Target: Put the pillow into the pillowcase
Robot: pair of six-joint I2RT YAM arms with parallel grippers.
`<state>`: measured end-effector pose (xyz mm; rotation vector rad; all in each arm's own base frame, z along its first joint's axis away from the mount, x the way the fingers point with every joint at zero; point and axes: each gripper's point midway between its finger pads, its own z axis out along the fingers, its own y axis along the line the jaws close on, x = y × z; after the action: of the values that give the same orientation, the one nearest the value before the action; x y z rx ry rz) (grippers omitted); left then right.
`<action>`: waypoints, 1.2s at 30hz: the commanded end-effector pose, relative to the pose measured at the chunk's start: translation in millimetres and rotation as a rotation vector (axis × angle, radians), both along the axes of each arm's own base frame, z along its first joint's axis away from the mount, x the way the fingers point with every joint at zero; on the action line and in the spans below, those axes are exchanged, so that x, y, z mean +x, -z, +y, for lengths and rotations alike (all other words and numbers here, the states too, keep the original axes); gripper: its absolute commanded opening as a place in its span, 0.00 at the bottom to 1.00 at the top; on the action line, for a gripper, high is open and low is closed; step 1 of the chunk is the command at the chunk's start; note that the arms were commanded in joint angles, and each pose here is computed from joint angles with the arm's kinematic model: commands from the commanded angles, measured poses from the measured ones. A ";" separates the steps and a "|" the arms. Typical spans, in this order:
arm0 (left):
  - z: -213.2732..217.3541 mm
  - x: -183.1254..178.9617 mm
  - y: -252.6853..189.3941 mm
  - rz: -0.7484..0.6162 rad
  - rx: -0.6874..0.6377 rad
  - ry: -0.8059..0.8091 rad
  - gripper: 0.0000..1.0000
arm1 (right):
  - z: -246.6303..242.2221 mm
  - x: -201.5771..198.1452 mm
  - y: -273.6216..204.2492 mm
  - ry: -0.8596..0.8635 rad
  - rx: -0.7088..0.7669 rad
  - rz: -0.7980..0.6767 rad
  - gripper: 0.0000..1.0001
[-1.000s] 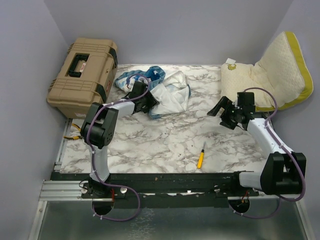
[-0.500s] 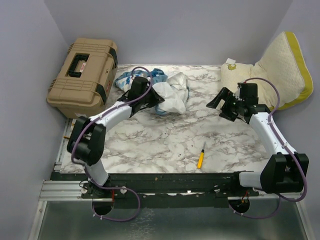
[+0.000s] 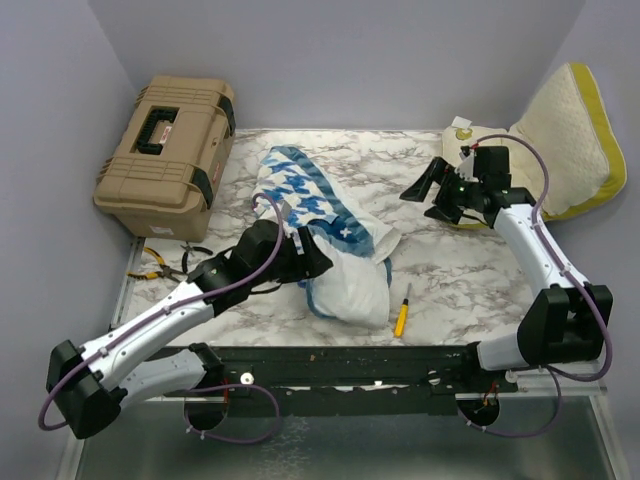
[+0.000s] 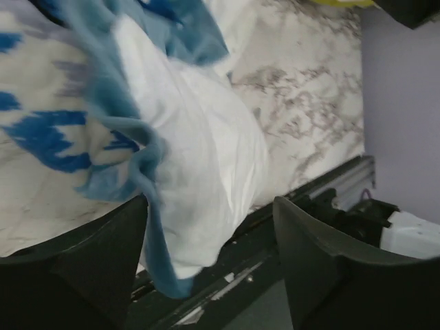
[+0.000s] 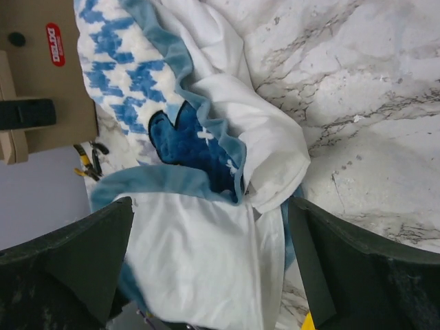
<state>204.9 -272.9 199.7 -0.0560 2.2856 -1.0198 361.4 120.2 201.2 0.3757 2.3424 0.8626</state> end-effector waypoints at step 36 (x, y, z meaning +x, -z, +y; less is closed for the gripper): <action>-64.4 146.8 95.0 0.039 0.564 0.085 0.00 | 2.9 -63.9 71.1 -0.095 -0.091 0.223 1.00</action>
<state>324.9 -347.9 54.0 0.3525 2.6622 -0.3783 291.0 118.8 121.0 0.3775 2.6395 0.7567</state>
